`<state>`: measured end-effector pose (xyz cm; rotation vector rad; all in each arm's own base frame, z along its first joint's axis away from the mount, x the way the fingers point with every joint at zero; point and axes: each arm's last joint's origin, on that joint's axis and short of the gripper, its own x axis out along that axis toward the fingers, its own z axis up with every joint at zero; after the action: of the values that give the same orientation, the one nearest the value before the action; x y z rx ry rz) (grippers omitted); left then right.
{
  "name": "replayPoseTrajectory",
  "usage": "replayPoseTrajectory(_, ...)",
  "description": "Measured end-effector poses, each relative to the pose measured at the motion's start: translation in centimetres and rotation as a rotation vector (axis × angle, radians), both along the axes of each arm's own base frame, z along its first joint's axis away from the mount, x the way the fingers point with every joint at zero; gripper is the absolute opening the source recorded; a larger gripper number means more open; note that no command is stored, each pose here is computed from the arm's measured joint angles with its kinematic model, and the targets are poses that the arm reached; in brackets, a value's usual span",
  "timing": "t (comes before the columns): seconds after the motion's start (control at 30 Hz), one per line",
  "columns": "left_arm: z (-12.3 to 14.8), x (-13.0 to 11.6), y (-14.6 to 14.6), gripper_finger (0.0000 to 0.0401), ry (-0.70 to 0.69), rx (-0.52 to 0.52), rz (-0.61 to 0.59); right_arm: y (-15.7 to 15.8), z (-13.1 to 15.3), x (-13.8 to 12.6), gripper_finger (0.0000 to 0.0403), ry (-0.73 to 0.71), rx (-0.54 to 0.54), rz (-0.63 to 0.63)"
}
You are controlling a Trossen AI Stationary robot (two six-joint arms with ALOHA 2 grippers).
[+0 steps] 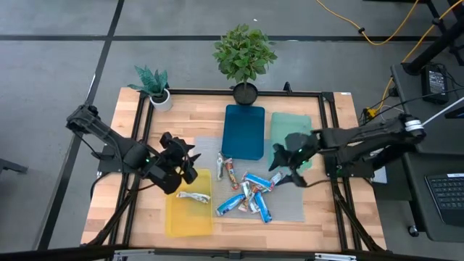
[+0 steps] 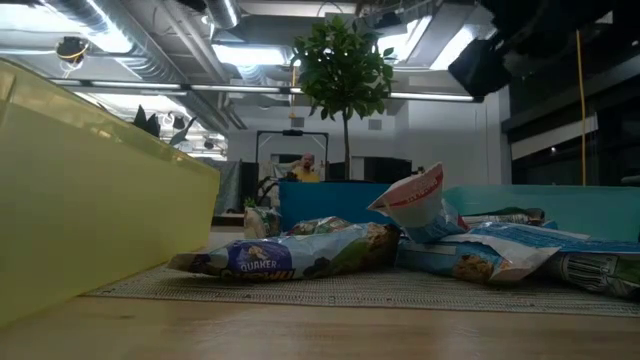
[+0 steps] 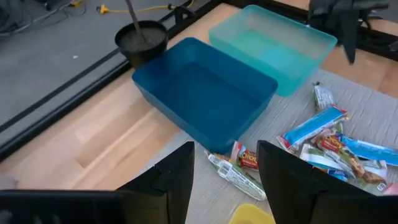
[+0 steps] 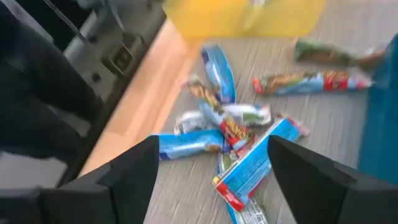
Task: Pick and place Granola Bars by type
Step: Put the red granola bar into the green bin
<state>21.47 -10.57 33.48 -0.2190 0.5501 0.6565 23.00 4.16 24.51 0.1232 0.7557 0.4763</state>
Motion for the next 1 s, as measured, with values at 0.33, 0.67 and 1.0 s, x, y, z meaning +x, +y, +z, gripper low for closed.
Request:
replayPoseTrajectory(0.33, 0.4, -0.7, -0.4, 0.0163, 0.028, 0.053, -0.078, 2.7, -4.3, 3.8, 0.03, 0.26, -0.026, -0.158)
replayPoseTrajectory(0.67, 0.4, -1.1, -1.1, 0.016, 0.044, 0.075, -0.131, 3.1, -8.2, 6.3, 0.03, 0.464, -0.021, -0.304)
replayPoseTrajectory(1.0, 0.4, -1.3, -1.7, 0.0158, 0.035, 0.065, -0.153, 3.1, -9.6, 7.1, 0.03, 0.548, -0.102, -0.363)
